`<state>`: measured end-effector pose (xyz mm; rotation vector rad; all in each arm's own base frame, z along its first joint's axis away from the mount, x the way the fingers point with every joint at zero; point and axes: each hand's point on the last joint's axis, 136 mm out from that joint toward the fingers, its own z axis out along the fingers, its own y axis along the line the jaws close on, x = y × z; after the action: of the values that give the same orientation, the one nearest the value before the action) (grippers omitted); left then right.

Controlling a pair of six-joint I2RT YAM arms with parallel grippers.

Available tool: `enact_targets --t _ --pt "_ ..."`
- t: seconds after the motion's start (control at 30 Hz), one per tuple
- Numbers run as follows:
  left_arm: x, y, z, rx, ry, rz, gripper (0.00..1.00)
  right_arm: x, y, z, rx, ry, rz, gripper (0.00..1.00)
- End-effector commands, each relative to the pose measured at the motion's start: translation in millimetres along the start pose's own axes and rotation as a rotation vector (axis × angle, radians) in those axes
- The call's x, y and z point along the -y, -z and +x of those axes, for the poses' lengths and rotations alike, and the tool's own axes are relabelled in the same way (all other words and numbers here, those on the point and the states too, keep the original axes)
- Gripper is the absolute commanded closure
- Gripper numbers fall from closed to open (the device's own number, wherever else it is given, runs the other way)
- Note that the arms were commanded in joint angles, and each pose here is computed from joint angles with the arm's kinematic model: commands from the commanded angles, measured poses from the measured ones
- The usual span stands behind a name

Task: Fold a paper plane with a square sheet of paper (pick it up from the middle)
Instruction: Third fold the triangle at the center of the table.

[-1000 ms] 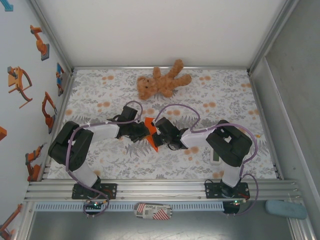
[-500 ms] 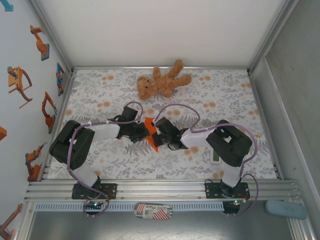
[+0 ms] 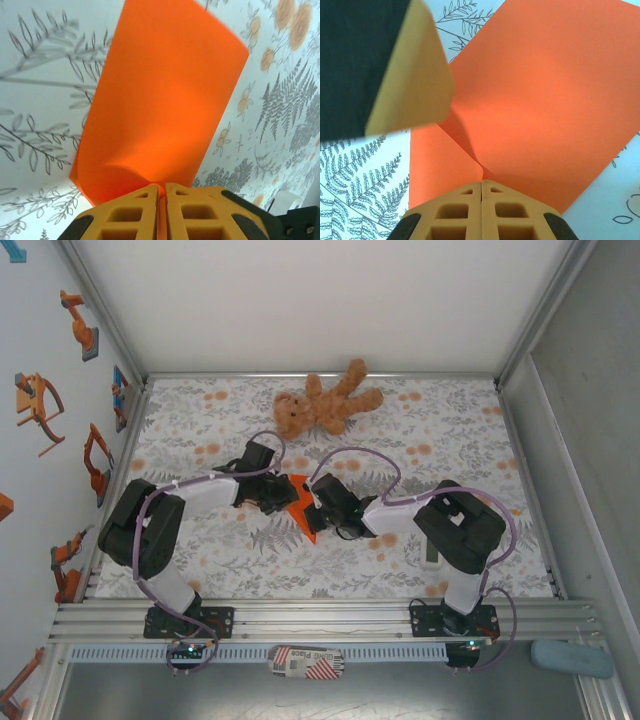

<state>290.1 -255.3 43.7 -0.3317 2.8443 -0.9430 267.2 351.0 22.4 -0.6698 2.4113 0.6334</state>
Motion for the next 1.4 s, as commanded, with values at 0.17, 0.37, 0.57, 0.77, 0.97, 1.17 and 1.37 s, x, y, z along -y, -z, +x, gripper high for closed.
enact_targets --t 0.17,0.37,0.57,0.77,0.97,1.17,1.37 --pt "-5.4 -13.4 -28.0 -0.02 -0.044 -0.073 0.87 -0.1 6.9 -9.9 0.026 -0.027 -0.006 1.0" --pt "-3.6 -27.6 -33.3 -0.055 -0.05 -0.082 0.87 -0.2 8.3 -10.7 0.028 -0.027 -0.005 1.0" --pt "-13.9 -33.6 -28.6 -0.082 -0.04 -0.114 0.89 2.8 11.0 -14.4 0.043 -0.03 0.006 1.0" --pt "-23.6 -39.1 -22.4 -0.112 -0.037 -0.14 0.9 3.0 12.1 -17.3 0.054 -0.025 0.009 1.0" --pt "-26.0 -41.0 -21.7 -0.118 -0.036 -0.148 0.9 5.0 9.2 -12.6 0.04 -0.027 0.015 1.0" --pt "-25.3 -40.5 -22.7 -0.117 -0.038 -0.147 0.91 9.3 7.6 -6.7 0.025 -0.032 0.032 1.0" --pt "-25.1 -40.6 -22.4 -0.118 -0.037 -0.149 0.91 12.1 6.6 -3.4 0.016 -0.034 0.045 1.0"
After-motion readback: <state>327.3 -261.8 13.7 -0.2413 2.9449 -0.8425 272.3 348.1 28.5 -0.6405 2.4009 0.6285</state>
